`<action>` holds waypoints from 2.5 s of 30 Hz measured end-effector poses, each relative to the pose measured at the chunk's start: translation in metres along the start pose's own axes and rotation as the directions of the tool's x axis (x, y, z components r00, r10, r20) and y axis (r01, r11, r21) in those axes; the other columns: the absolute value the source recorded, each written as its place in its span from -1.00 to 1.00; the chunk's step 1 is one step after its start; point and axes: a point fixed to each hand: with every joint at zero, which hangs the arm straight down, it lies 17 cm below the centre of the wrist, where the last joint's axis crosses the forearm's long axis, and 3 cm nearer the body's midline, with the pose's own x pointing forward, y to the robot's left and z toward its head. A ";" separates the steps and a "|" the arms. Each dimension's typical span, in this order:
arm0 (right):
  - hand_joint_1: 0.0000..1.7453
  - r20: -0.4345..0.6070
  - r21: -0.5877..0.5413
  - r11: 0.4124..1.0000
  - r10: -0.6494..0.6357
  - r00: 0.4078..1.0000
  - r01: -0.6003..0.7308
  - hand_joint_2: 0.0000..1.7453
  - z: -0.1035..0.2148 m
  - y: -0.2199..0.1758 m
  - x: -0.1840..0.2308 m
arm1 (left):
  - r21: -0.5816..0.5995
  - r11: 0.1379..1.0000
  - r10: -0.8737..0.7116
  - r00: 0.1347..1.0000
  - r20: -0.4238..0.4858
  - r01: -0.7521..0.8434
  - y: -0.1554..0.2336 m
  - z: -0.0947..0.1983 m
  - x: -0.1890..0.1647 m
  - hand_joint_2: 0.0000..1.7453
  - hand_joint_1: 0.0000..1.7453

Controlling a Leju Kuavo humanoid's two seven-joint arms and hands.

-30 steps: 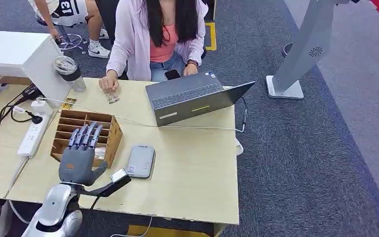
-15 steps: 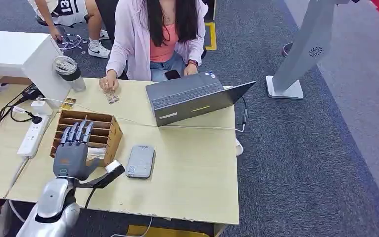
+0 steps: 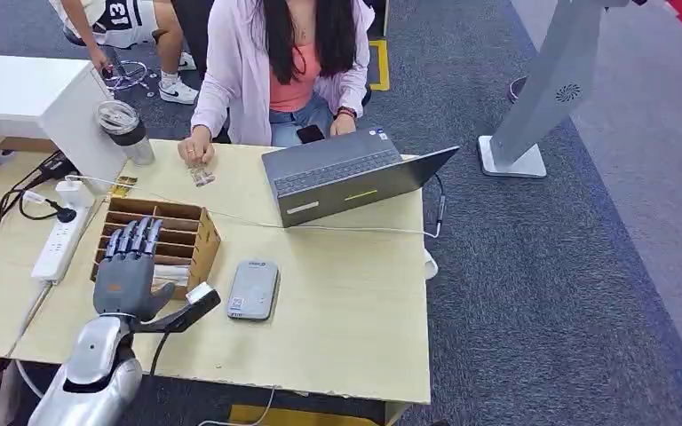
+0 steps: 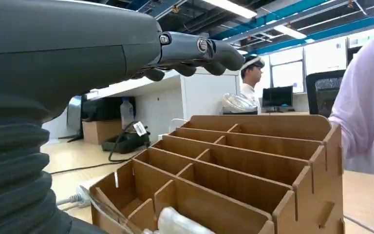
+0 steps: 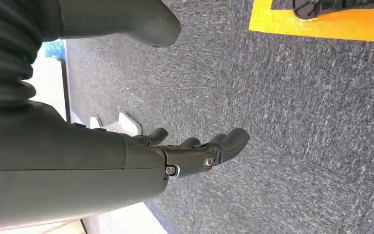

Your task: Pass the card to the sensor for recognition and then transmit it.

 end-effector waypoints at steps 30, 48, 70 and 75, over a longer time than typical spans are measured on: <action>-1.00 0.008 -0.001 1.000 0.008 1.000 -0.008 1.00 0.000 0.000 0.002 | -0.073 0.997 0.021 0.999 0.028 -0.019 -0.022 0.009 0.014 1.00 -1.00; -1.00 0.008 -0.001 1.000 0.009 1.000 -0.009 1.00 0.000 0.000 0.002 | -0.076 0.997 0.022 0.999 0.024 -0.020 -0.023 0.009 0.013 1.00 -1.00; -1.00 0.010 -0.005 1.000 0.024 1.000 -0.024 1.00 0.000 -0.001 0.002 | -0.047 0.998 -0.040 0.999 -0.015 0.039 -0.017 0.007 0.004 1.00 -1.00; -1.00 0.010 -0.003 1.000 0.026 1.000 -0.026 1.00 0.000 0.000 0.001 | -0.052 0.998 -0.037 0.999 -0.020 0.036 -0.017 0.007 0.003 1.00 -1.00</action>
